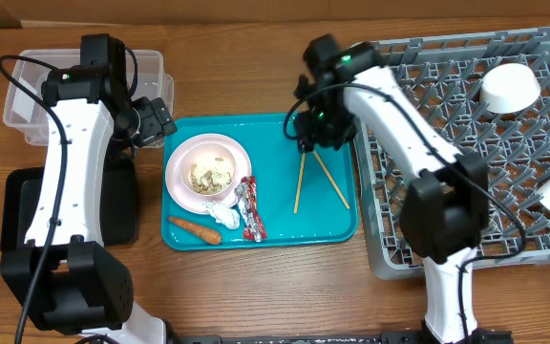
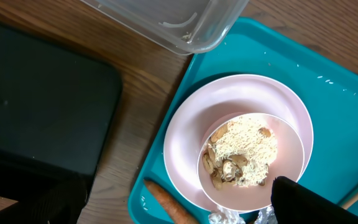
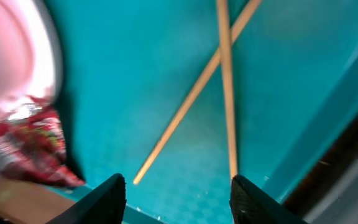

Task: Sort waste into correct bins and load items into the dishwasher
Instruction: 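Grasp one wooden chopstick with the right gripper and place it in the rack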

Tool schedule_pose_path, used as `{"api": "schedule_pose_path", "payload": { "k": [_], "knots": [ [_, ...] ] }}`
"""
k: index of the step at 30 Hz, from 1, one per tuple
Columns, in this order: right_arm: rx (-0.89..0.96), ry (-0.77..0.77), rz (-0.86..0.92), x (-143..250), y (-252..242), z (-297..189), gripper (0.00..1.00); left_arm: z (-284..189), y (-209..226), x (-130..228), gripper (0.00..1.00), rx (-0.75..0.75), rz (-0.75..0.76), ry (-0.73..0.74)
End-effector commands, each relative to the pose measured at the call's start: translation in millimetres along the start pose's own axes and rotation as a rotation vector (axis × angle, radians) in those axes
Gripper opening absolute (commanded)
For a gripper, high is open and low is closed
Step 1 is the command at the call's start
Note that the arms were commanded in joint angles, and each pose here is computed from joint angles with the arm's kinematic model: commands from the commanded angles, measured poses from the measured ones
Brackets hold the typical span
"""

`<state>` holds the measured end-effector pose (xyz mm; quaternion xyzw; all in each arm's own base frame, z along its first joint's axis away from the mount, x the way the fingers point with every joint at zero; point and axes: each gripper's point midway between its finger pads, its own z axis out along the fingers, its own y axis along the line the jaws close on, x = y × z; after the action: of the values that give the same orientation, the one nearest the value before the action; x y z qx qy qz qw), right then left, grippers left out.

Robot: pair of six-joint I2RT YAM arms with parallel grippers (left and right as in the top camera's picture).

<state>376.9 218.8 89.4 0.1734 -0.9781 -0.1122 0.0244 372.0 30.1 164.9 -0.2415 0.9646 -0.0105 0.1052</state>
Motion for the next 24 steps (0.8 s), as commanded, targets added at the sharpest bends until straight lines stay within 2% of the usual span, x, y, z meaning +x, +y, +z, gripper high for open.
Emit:
{"api": "schedule_pose_path", "payload": {
  "k": [1,9,15,17,19,24],
  "knots": [
    [0.073,0.053,0.063,4,-19,26,0.56,-13,-4,-5,0.97,0.024,0.013,-0.035],
    [0.103,0.125,0.103,21,-35,72,0.49,-13,-4,-5,0.98,0.025,0.014,-0.035],
    [0.111,0.138,0.148,28,-39,82,0.18,-13,-4,-5,0.98,0.025,0.014,-0.036],
    [0.11,0.124,0.153,25,-37,77,0.09,-13,-4,-5,0.98,0.026,0.014,-0.038],
    [0.118,0.105,0.182,21,-38,69,0.04,-13,-4,-5,0.98,0.026,0.014,-0.038],
    [0.139,-0.022,0.184,0,-34,14,0.04,-13,-4,-5,0.98,0.024,0.021,-0.039]
  ]
}}
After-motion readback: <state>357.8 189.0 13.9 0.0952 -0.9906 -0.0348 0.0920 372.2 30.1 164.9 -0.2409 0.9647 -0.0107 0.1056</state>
